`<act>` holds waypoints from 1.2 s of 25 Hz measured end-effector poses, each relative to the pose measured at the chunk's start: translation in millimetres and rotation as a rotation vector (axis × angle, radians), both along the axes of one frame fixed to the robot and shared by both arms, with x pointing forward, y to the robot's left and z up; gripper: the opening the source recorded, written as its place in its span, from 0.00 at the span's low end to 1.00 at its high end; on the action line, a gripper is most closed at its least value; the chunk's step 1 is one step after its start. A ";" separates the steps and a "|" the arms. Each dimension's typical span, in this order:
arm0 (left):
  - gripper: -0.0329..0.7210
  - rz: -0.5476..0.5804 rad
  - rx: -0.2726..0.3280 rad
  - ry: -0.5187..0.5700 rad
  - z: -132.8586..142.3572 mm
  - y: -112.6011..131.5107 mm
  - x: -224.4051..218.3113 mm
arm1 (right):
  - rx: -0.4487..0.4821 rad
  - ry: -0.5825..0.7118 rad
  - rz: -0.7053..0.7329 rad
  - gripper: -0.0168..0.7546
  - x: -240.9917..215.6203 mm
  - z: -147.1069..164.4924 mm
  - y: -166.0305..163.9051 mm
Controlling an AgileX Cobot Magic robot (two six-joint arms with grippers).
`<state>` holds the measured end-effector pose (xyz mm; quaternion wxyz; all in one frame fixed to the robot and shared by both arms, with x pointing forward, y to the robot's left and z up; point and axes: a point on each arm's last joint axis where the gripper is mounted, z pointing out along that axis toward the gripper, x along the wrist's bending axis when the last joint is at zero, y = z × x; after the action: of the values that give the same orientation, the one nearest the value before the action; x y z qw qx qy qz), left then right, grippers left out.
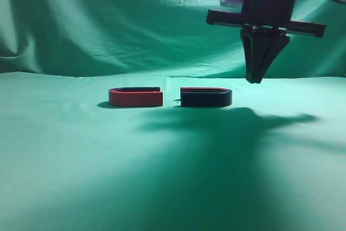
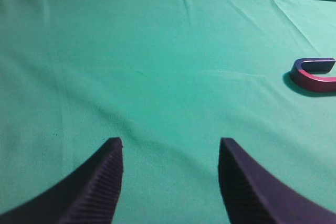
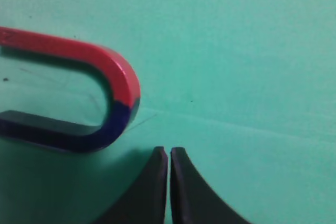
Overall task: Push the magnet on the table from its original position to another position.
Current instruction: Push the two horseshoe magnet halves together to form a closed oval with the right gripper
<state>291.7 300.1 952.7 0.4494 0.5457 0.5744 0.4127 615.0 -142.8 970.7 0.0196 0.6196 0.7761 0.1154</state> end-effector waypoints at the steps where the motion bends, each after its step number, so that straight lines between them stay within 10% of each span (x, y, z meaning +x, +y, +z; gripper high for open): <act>1: 0.54 0.000 0.000 0.000 0.0 0.0 0.0 | -0.001 0.003 0.000 0.02 2.0 -3.2 0.8; 30: 0.54 0.000 0.000 0.000 0.0 0.0 0.0 | 0.119 -0.013 -0.018 0.02 10.0 -24.1 25.6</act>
<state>291.7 300.1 952.7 0.4494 0.5457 0.5744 0.4127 625.0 -117.3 946.6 -0.0110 0.6260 0.7621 0.1650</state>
